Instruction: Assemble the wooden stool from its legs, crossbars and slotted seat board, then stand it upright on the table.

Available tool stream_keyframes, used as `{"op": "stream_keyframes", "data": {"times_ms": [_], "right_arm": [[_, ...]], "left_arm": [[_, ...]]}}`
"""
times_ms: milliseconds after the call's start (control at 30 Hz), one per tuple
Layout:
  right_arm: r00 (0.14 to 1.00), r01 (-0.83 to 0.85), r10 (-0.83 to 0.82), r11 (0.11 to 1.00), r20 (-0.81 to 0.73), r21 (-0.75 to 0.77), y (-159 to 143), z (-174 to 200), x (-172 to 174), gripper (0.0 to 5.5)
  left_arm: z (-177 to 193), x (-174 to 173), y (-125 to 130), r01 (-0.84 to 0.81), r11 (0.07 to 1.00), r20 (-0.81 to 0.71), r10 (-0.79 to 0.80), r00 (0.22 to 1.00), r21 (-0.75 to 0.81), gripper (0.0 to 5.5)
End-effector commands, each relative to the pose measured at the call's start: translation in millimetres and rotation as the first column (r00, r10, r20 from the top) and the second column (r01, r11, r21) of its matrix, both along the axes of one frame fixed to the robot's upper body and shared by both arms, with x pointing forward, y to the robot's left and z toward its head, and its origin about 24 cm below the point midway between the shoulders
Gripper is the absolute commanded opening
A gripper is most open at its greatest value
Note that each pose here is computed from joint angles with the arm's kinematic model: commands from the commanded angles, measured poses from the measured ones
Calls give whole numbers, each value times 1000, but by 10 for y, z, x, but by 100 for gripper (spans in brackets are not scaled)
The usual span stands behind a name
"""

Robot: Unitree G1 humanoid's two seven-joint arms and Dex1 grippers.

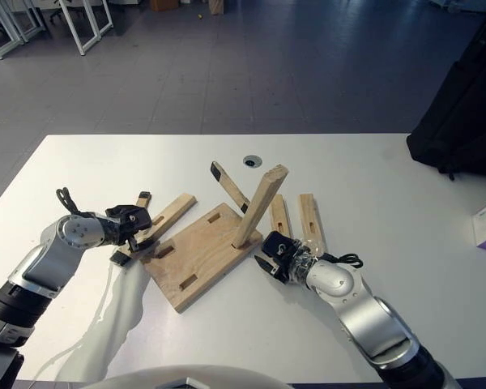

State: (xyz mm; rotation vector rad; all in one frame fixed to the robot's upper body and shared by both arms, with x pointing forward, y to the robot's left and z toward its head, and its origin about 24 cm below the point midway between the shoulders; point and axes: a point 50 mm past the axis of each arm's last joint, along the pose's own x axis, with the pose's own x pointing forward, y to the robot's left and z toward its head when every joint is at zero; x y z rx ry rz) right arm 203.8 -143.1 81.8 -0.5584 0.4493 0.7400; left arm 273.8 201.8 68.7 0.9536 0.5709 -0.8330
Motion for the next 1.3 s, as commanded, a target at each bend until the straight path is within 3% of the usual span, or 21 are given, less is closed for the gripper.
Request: {"op": "stream_keyframes", "data": {"times_ms": [33, 233, 400, 567, 733, 800, 867, 967, 1067, 1300], "right_arm": [[1000, 2, -2, 1000, 14, -4, 27, -31, 61, 273], [999, 40, -40, 999, -20, -37, 28, -281, 118, 273], [993, 95, -94, 996, 70, -2, 95, -246, 469, 273], [952, 216, -220, 975, 212, 43, -232, 163, 716, 273], [892, 350, -339, 937, 298, 15, -702, 444, 716, 273], [868, 420, -433, 901, 243, 106, -793, 402, 663, 273], [830, 501, -545, 822, 121, 270, -782, 337, 563, 301], [782, 576, -624, 721, -2, 384, -711, 284, 409, 353], [762, 619, -645, 699, -58, 358, -650, 203, 262, 388], [771, 634, -634, 757, -57, 162, -679, -143, 56, 388]], "left_arm": [[5, -23, -26, 83, 995, -42, -81, 996, 54, 420], [98, -93, -136, 172, 984, -75, -168, 983, 54, 420], [205, -210, -480, 247, 968, -61, -250, 966, -50, 420], [250, -336, -575, 261, 963, -75, -266, 961, -74, 420], [273, -372, -500, 232, 971, -82, -235, 968, -49, 420], [313, -438, -485, 199, 978, -80, -204, 976, -69, 420], [360, -523, -480, 171, 981, -83, -179, 980, -93, 420], [390, -653, -444, 135, 984, -111, -148, 983, -114, 420], [388, -746, -409, 83, 987, -130, -101, 986, -134, 420], [323, -878, -531, 75, 981, -170, -106, 980, -177, 420]]}}
